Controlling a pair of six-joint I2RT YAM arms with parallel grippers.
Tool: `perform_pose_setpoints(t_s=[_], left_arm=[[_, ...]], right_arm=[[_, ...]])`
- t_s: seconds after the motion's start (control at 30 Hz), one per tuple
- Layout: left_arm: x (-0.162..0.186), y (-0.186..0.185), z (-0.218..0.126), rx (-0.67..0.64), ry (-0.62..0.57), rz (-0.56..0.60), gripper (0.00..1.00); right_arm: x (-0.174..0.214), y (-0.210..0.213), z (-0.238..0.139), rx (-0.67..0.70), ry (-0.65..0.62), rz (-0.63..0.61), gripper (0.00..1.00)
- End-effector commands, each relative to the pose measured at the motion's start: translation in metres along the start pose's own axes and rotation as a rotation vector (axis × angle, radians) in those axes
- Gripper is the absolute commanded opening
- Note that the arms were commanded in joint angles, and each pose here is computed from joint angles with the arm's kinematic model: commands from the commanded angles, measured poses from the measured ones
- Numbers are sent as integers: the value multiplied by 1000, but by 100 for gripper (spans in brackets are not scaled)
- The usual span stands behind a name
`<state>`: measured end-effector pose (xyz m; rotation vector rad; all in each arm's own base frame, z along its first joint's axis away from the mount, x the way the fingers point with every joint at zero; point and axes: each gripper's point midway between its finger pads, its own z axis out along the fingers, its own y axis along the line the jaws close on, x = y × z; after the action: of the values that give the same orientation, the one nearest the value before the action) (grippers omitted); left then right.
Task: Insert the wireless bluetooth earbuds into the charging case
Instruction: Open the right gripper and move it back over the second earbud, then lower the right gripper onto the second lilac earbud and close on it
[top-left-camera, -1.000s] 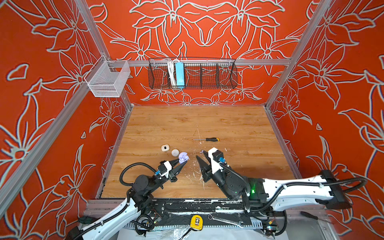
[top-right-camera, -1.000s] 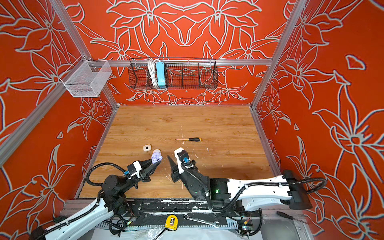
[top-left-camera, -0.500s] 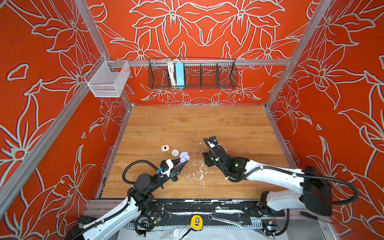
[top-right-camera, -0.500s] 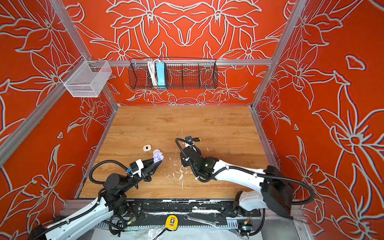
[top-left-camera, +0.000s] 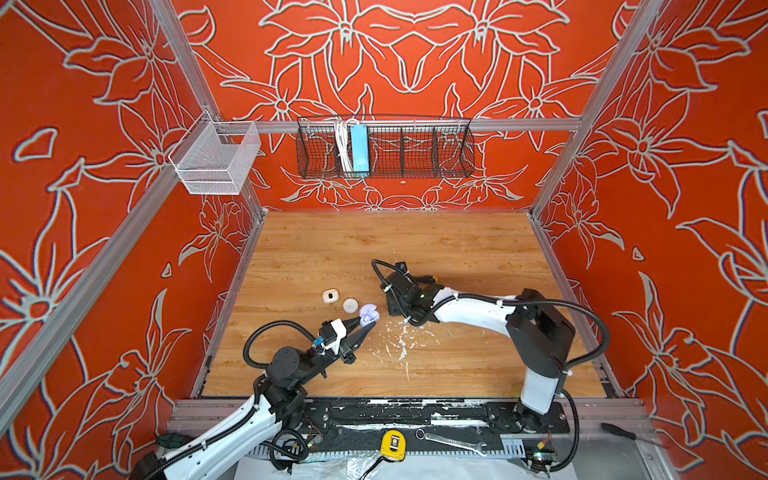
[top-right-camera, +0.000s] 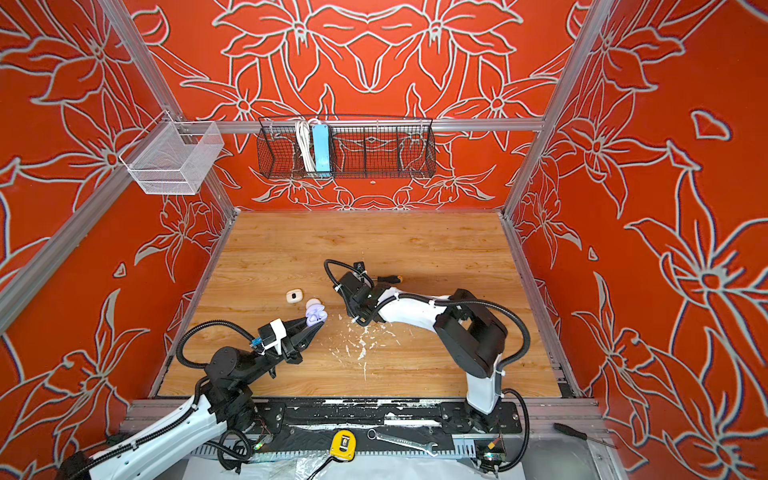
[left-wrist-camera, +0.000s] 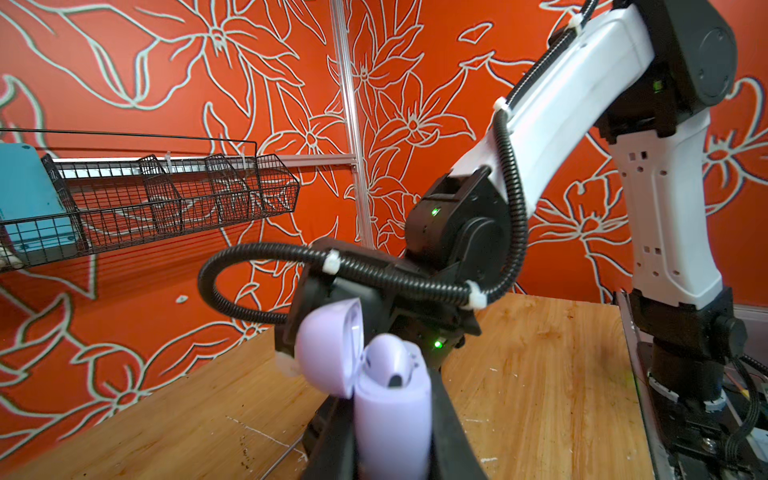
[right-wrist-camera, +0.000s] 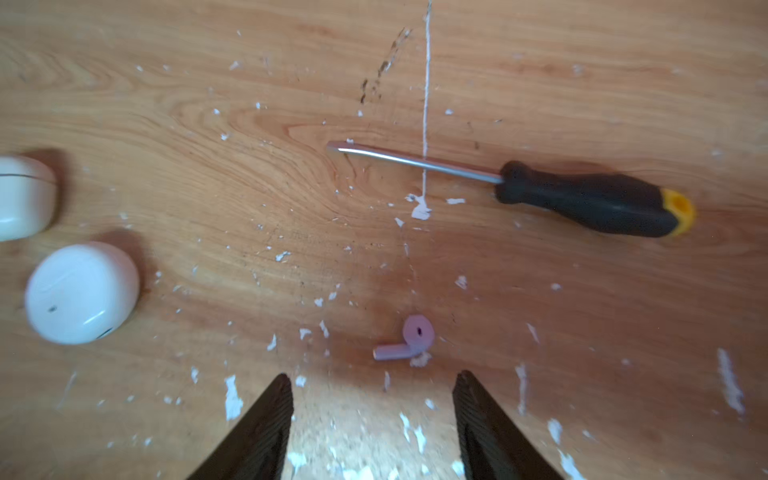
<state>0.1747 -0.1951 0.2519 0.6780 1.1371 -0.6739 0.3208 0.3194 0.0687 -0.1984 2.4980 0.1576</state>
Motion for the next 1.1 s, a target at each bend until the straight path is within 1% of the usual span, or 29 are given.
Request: perform_pose_setpoints(t_s=[0.0, 0.17, 0.37, 0.67, 0.9, 1.07], left_arm=[[-20, 2, 1, -6, -55, 19, 0], [-22, 3, 0, -12, -60, 18, 0], [-22, 2, 0, -9, -60, 17, 0], [-24, 3, -1, -13, -66, 20, 0], [-23, 2, -1, -10, -63, 20, 0], [-25, 2, -1, -10, -67, 22, 0]], right_arm=[[16, -4, 11, 39, 87, -5, 64], [21, -14, 20, 69, 97, 10, 64], [28, -27, 27, 127, 117, -3, 64], [32, -34, 35, 155, 139, -12, 63], [39, -47, 41, 178, 158, 6, 59], [37, -58, 38, 195, 146, 25, 58]])
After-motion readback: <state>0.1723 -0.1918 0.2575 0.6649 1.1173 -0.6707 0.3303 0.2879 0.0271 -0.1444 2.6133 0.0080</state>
